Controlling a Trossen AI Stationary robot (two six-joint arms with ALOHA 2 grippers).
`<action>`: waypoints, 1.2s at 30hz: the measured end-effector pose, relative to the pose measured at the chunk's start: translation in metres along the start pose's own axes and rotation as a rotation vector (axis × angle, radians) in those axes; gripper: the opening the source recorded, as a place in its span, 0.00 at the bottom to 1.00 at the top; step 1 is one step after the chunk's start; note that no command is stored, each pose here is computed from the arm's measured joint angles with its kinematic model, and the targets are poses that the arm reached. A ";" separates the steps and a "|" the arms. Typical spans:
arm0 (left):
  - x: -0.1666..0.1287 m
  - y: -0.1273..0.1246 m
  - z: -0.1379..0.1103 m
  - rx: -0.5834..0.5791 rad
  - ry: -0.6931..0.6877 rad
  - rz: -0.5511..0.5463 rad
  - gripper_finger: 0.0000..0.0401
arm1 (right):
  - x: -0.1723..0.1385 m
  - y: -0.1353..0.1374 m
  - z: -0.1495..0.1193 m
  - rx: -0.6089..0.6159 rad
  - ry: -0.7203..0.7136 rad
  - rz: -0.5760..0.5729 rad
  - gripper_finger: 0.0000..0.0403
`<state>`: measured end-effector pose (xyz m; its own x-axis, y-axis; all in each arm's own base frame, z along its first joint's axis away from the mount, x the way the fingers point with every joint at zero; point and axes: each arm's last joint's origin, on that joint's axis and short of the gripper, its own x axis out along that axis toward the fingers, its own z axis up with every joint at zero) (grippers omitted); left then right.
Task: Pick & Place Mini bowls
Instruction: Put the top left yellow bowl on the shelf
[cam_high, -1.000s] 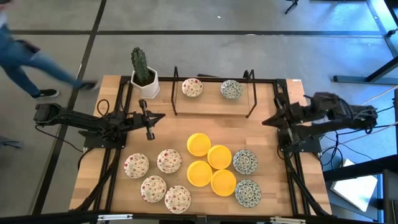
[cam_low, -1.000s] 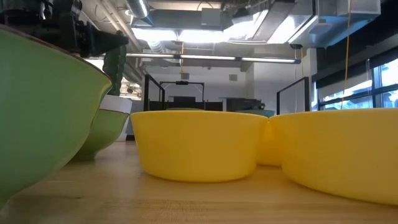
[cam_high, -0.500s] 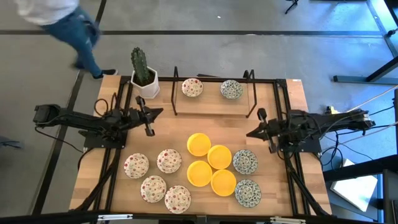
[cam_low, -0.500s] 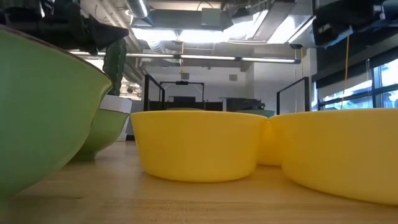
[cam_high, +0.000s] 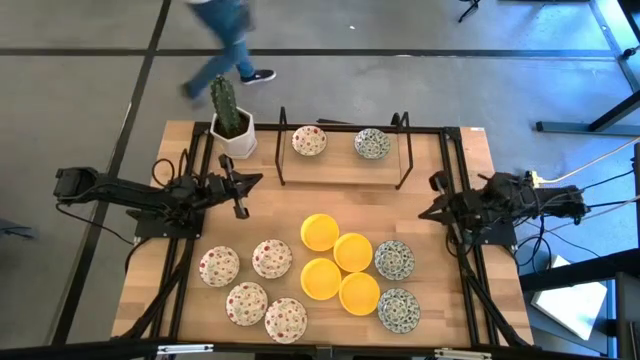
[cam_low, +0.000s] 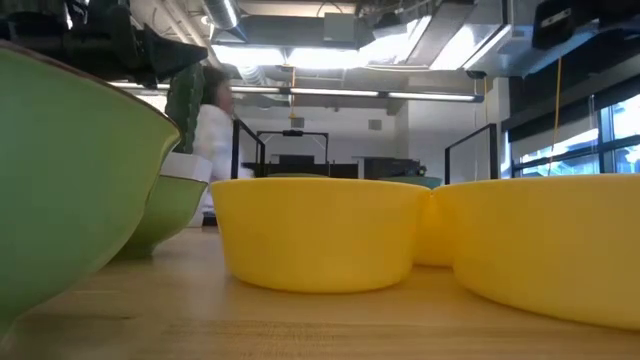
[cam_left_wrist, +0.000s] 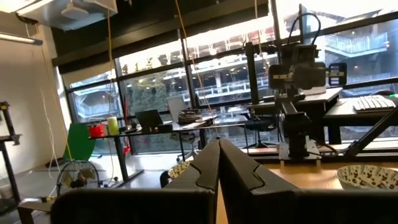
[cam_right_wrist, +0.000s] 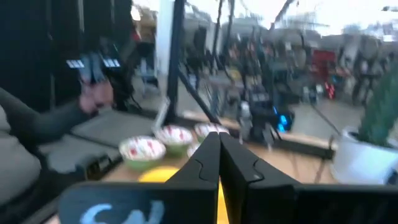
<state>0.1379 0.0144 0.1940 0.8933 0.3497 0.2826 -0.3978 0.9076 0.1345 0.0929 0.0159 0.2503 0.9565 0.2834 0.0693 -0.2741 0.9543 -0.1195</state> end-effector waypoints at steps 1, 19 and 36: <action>0.000 0.000 0.000 0.000 0.001 0.000 0.01 | -0.002 0.001 -0.003 0.003 -0.005 -0.003 0.01; 0.000 0.000 -0.002 -0.002 0.018 -0.002 0.01 | -0.017 0.004 -0.017 -0.006 -0.060 -0.019 0.01; 0.000 -0.001 -0.003 -0.031 0.033 -0.007 0.01 | -0.010 0.002 -0.035 -0.049 -0.095 -0.130 0.01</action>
<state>0.1388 0.0145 0.1907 0.9027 0.3502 0.2500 -0.3851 0.9167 0.1065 0.0862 0.0117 0.2150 0.9692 0.1674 0.1807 -0.1408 0.9784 -0.1511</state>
